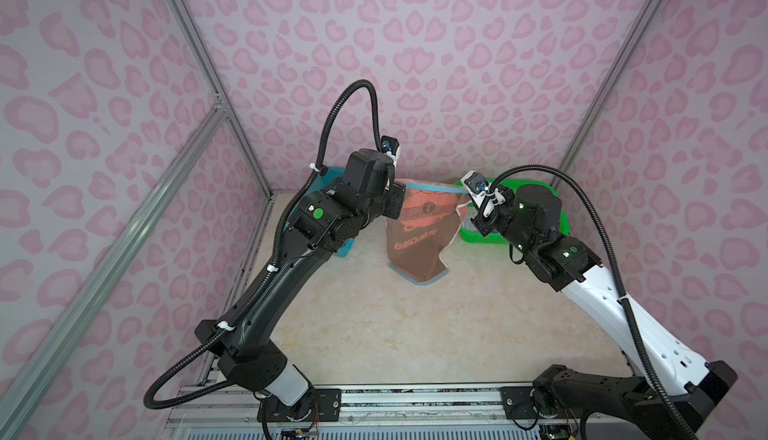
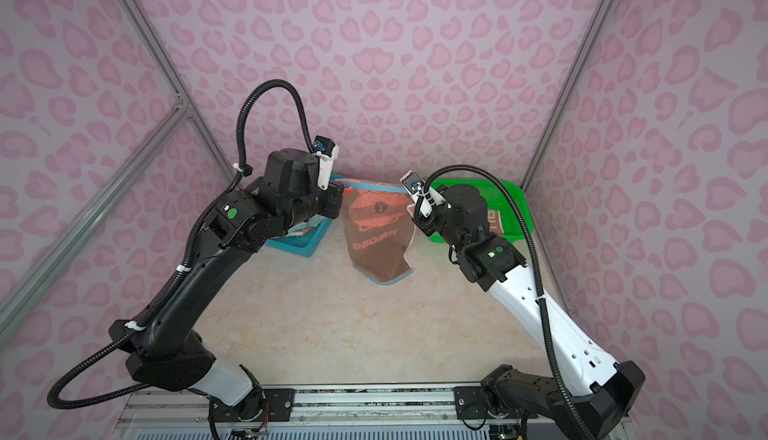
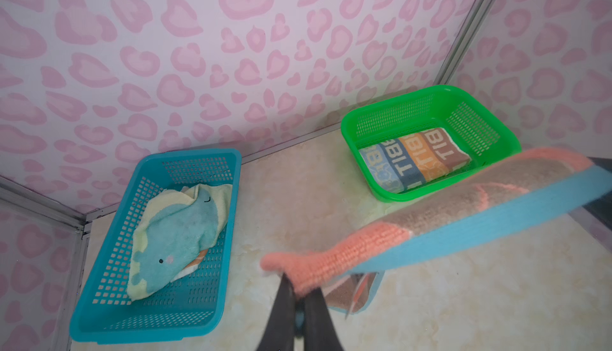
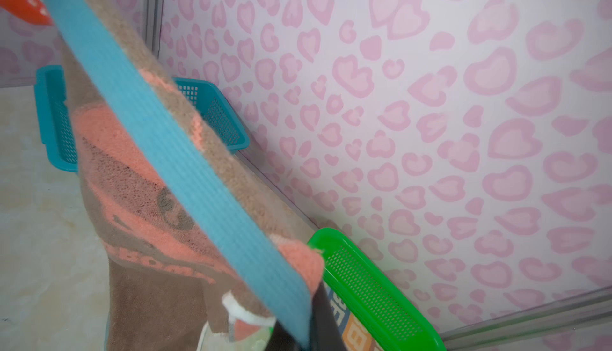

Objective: Fold and stack the towels
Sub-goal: 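Lift the towel by its edge with both grippers, spreading them apart, then lay the towel flat on the table with both grippers, drawing it toward the robot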

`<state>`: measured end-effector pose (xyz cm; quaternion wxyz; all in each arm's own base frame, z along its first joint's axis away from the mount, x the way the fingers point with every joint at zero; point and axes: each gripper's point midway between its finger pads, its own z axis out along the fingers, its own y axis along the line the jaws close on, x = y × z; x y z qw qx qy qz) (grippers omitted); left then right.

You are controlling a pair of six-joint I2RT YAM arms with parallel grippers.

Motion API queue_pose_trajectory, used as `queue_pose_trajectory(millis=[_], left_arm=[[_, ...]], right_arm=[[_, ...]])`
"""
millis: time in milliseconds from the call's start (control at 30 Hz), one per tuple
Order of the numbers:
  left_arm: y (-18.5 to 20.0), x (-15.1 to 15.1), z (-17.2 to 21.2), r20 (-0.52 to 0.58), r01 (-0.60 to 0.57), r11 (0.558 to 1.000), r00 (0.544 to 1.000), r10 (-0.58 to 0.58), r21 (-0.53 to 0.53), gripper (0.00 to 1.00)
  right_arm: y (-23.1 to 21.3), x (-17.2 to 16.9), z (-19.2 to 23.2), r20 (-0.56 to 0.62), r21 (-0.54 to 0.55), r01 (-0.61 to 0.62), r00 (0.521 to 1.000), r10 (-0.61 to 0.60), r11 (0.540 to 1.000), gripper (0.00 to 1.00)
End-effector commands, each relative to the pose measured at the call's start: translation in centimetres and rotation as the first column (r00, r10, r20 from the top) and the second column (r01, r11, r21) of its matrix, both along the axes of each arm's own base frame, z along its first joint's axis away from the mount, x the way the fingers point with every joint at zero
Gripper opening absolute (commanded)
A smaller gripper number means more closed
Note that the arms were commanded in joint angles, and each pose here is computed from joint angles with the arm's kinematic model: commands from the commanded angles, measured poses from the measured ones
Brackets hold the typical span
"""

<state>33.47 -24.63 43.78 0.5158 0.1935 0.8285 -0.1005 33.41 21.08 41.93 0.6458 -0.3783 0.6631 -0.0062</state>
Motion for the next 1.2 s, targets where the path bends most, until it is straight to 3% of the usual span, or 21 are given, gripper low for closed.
queue_pose_trajectory(millis=[0,133,367,600,867,1167], left_arm=[[1.1,-1.9,2.1,0.023,0.010,0.999,1.000,-0.009,-0.043,0.03],[1.6,-4.7,3.7,0.058,0.029,0.997,0.998,-0.025,-0.068,0.03],[3.7,-8.7,6.8,0.108,0.055,0.977,0.994,-0.033,-0.206,0.03],[5.7,-10.2,6.7,0.116,0.027,0.954,0.993,0.009,-0.297,0.03],[5.9,-5.3,1.7,0.065,-0.168,0.979,0.982,0.176,-0.114,0.03],[4.7,6.6,-7.5,-0.070,-0.300,0.953,0.951,0.302,0.038,0.03]], right_arm=[[-0.3,-2.2,1.0,-0.004,-0.061,-0.061,0.998,0.061,0.996,0.00],[-0.3,-5.1,3.4,0.069,-0.104,-0.051,0.996,0.058,0.993,0.00],[0.1,-9.6,6.8,0.162,-0.101,-0.090,0.981,0.106,0.991,0.00],[0.1,-10.4,6.9,0.169,-0.093,-0.088,0.980,0.103,0.992,0.00],[0.1,-5.9,3.3,0.107,-0.148,0.017,0.994,-0.001,0.989,0.00],[-0.4,3.3,-4.0,-0.059,-0.122,0.045,0.997,-0.052,0.991,0.00]])
